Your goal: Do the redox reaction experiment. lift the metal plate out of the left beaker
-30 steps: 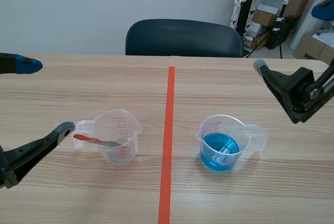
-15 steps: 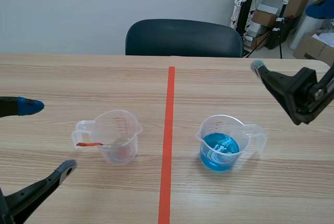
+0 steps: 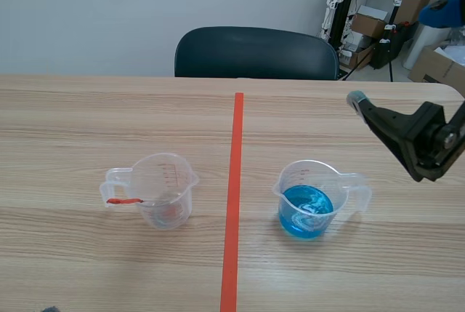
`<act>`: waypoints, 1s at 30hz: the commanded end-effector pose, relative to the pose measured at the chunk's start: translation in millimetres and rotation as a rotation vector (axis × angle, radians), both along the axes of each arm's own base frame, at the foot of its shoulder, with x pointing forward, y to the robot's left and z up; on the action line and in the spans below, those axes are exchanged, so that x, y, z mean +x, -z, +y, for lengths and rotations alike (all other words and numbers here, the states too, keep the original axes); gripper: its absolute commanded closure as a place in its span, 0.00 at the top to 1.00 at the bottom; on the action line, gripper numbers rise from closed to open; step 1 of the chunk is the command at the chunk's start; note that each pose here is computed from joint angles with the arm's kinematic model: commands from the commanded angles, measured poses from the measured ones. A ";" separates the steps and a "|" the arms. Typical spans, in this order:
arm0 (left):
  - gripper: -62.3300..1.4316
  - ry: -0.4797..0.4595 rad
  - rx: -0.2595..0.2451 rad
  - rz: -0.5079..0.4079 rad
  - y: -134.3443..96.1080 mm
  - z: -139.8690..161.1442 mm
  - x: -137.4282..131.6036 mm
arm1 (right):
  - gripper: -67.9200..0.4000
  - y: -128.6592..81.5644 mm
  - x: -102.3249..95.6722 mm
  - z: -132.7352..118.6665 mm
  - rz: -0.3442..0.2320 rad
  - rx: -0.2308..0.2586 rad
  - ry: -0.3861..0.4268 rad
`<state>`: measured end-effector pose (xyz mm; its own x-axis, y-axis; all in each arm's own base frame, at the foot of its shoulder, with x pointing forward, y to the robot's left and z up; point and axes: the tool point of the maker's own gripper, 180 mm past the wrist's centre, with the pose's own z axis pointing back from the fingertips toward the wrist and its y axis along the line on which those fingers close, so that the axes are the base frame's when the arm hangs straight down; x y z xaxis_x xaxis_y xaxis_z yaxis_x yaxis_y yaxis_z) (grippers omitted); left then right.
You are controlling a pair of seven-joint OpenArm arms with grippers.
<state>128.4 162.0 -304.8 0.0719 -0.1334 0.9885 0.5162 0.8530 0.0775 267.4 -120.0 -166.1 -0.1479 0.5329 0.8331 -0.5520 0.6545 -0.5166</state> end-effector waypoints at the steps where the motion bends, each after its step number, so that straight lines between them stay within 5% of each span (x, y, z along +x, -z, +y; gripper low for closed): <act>1: 1.00 -0.023 -0.034 -0.024 -4.2 1.8 -1.6 | 1.00 -9.6 0.7 4.2 -0.030 0.006 -0.019; 12: 1.00 -0.139 -0.116 -0.056 6.6 23.7 -33.4 | 1.00 14.8 -8.3 8.7 0.004 0.013 -0.143; 20: 1.00 -0.180 -0.148 -0.117 4.6 37.8 -44.2 | 1.00 19.9 -15.7 8.2 -0.040 0.005 -0.245; 30: 1.00 -0.215 -0.173 -0.189 36.8 39.4 -42.0 | 1.00 20.9 -17.6 20.9 -0.029 -0.013 -0.389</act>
